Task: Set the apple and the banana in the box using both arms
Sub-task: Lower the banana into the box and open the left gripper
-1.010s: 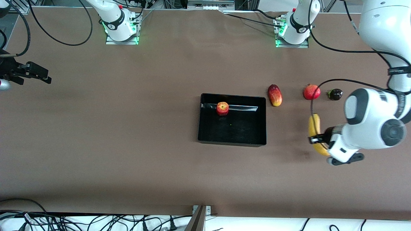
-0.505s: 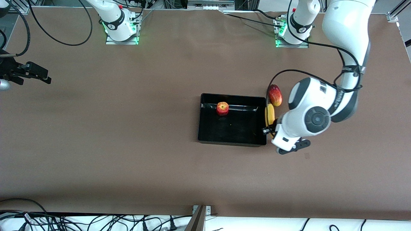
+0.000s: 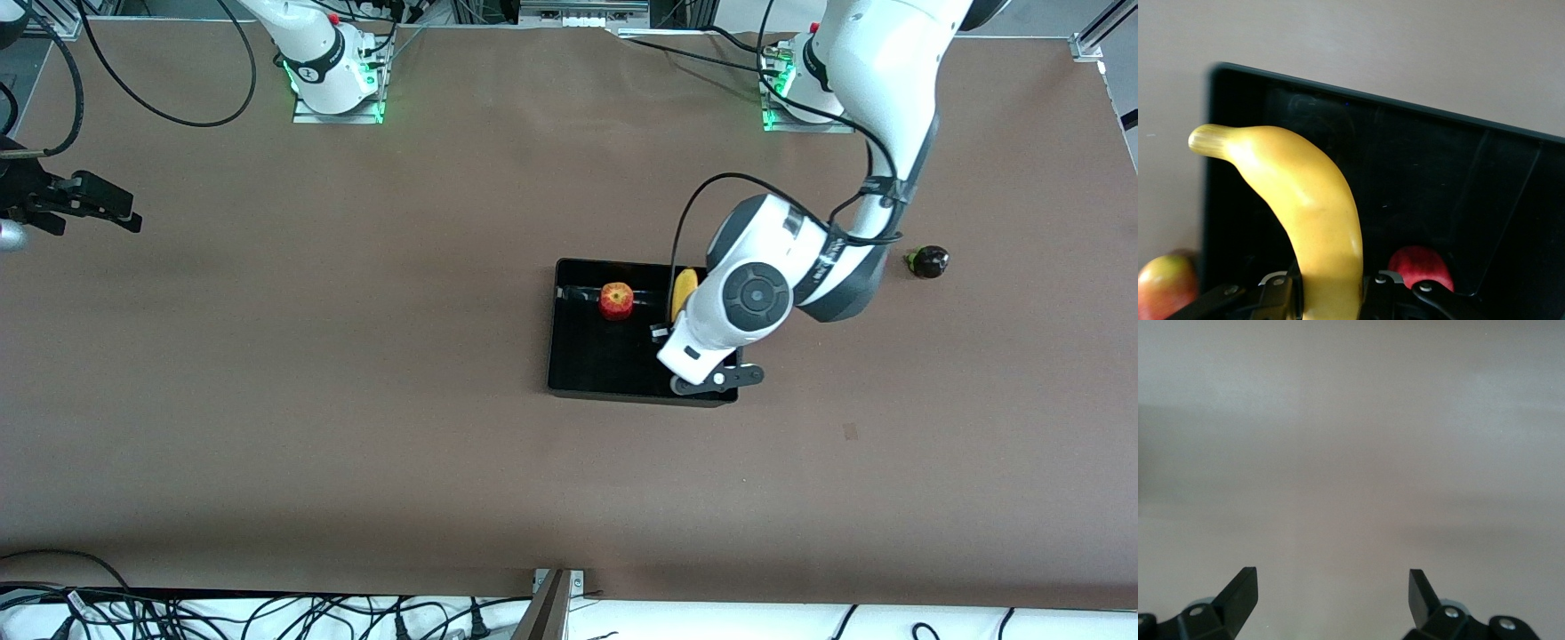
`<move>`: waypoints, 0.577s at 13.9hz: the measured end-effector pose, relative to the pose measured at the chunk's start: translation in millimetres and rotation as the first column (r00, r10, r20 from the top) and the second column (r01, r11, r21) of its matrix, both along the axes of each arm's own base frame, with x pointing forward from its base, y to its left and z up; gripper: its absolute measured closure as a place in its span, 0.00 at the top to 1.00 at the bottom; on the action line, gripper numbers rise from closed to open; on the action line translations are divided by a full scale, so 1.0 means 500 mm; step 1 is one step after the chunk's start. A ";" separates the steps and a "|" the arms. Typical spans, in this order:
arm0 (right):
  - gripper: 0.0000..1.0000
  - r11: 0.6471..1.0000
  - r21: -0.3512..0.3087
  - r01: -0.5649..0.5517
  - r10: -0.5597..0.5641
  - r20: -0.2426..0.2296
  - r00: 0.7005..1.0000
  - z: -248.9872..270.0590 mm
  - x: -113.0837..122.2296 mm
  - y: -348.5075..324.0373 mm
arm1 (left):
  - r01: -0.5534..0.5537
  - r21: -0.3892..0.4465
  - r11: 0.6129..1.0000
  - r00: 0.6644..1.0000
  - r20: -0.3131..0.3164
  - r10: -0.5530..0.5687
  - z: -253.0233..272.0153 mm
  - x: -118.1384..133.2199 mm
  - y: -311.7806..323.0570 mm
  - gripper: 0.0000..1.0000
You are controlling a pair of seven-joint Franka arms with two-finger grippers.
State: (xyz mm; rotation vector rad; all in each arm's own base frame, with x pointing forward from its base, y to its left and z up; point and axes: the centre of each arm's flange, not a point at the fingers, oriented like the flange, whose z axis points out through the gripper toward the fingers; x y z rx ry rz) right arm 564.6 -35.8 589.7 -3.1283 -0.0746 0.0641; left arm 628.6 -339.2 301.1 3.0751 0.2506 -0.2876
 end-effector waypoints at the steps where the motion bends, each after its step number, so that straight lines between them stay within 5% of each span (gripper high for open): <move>1: 1.00 1.000 0.000 0.000 0.000 0.000 1.000 0.000 0.000 0.000 | 0.010 -0.003 1.000 1.000 0.000 -0.010 -0.027 -0.007 -0.017 0.34; 8: 1.00 1.000 0.000 0.000 0.000 0.000 1.000 0.000 0.000 0.000 | 0.008 -0.012 1.000 1.000 -0.002 -0.008 -0.154 -0.016 -0.030 0.34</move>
